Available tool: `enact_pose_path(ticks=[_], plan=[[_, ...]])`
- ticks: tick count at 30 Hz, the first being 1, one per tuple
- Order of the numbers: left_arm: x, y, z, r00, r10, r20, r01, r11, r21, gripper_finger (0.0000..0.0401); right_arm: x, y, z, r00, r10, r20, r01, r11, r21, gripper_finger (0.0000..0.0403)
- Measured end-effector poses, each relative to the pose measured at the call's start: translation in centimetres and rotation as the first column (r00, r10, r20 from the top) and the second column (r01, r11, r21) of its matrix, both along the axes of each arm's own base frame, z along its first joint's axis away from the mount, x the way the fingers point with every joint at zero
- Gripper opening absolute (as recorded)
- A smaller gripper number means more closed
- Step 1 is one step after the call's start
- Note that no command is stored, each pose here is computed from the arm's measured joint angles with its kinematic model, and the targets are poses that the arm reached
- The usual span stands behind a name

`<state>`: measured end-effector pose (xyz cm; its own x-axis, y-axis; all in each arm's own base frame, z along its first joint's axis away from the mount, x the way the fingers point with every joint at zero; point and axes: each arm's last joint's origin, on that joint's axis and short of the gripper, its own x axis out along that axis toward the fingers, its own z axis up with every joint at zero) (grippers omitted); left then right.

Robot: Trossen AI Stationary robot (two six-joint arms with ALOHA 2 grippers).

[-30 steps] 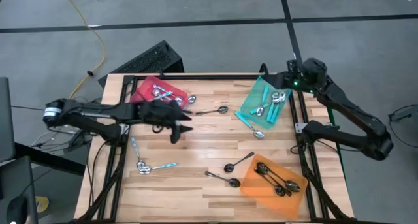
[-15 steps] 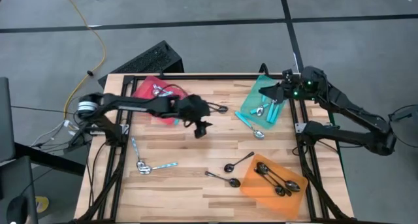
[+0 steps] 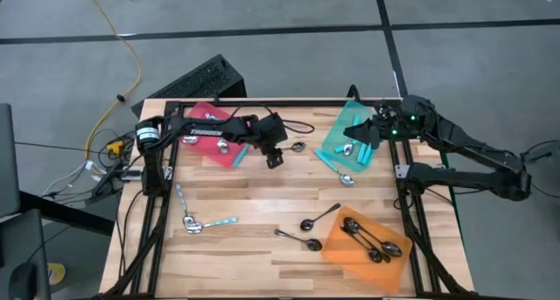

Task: Sort silverware by color (type)
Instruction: Put the black spoon into the orange bin

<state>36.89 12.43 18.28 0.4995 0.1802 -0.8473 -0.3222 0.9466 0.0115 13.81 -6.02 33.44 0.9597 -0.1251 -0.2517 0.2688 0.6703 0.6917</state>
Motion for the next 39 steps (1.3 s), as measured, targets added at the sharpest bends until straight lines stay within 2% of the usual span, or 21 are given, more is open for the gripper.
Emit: enact_pose_path(ticks=[5, 10, 16, 26, 33, 39], plan=[[-0.1, 0.8, -0.4, 1.0, -0.016, -0.001, 0.016, 1.0, 0.012, 0.0208, 0.2, 0.4, 0.0, 1.0, 0.004, -0.004, -0.004, 1.0, -0.007, 0.0205], [0.8, 0.6, -2.1, 0.998, -0.061, -0.009, 0.061, 0.998, 0.012, 0.0208, 0.3, 0.6, 0.0, 1.0, 0.018, -0.005, -0.018, 1.0, -0.011, 0.0205], [1.3, 0.8, -3.8, 0.998, -0.052, -0.03, 0.053, 0.998, 0.026, 0.0208, 0.3, 0.6, 0.0, 1.0, 0.022, -0.005, -0.022, 1.0, -0.012, 0.0205], [1.0, 2.1, -5.0, 0.998, -0.043, -0.052, 0.044, 0.999, 0.026, 0.0202, 0.3, 0.6, 0.0, 1.0, 0.021, -0.005, -0.021, 1.0, -0.009, 0.0205], [1.4, 1.2, -6.4, 0.988, -0.095, -0.122, 0.103, 0.993, 0.06, 0.0138, 0.3, 0.6, 0.0, 1.0, 0.021, -0.005, -0.021, 1.0, -0.007, 0.0205], [1.4, 1.0, -6.6, 0.985, -0.104, -0.136, 0.113, 0.992, 0.058, 0.0037, 0.3, 0.6, 0.0, 1.0, 0.02, -0.005, -0.02, 1.0, -0.007, 0.0205]])
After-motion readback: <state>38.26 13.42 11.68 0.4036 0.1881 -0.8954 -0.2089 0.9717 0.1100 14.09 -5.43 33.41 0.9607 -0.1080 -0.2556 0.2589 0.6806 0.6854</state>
